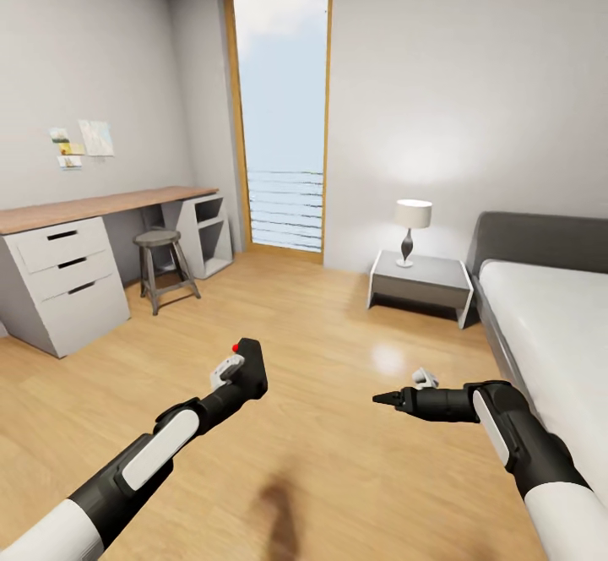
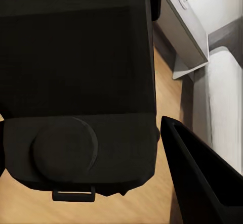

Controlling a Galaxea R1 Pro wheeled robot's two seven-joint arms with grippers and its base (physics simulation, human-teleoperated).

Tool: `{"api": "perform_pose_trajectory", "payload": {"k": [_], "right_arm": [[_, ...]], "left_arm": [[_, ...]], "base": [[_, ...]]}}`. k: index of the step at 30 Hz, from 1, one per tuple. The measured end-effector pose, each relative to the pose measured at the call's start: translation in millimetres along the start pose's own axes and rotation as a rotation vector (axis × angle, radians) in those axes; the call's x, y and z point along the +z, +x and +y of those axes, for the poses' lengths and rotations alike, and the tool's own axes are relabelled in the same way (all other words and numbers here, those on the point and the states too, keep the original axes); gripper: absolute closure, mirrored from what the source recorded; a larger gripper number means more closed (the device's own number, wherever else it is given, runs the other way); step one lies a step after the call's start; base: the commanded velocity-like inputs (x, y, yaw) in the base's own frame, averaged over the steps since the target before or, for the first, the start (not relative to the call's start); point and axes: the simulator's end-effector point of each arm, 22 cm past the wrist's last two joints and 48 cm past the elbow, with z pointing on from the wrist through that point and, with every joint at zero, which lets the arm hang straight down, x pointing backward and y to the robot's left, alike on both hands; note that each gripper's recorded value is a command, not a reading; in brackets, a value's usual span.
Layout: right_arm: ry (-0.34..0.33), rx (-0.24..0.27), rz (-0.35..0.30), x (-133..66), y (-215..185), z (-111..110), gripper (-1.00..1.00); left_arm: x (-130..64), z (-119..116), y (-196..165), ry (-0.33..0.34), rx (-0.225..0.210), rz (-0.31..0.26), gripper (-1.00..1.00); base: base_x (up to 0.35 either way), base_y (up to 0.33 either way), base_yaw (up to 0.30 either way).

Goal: Attach the digital camera to the camera tripod in the bedroom.

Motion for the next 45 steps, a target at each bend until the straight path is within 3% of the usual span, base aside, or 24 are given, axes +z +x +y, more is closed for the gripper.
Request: {"api": "perform_pose_trajectory", "payload": {"k": [45], "right_arm": [[-0.001,0.002,0.002,-41.7,-71,59,-1.00]], "left_arm": [[-19.7,-72,-67,-0.007,0.009,0.000,1.00]], "base": [[0.000,0.000,0.000]]}}
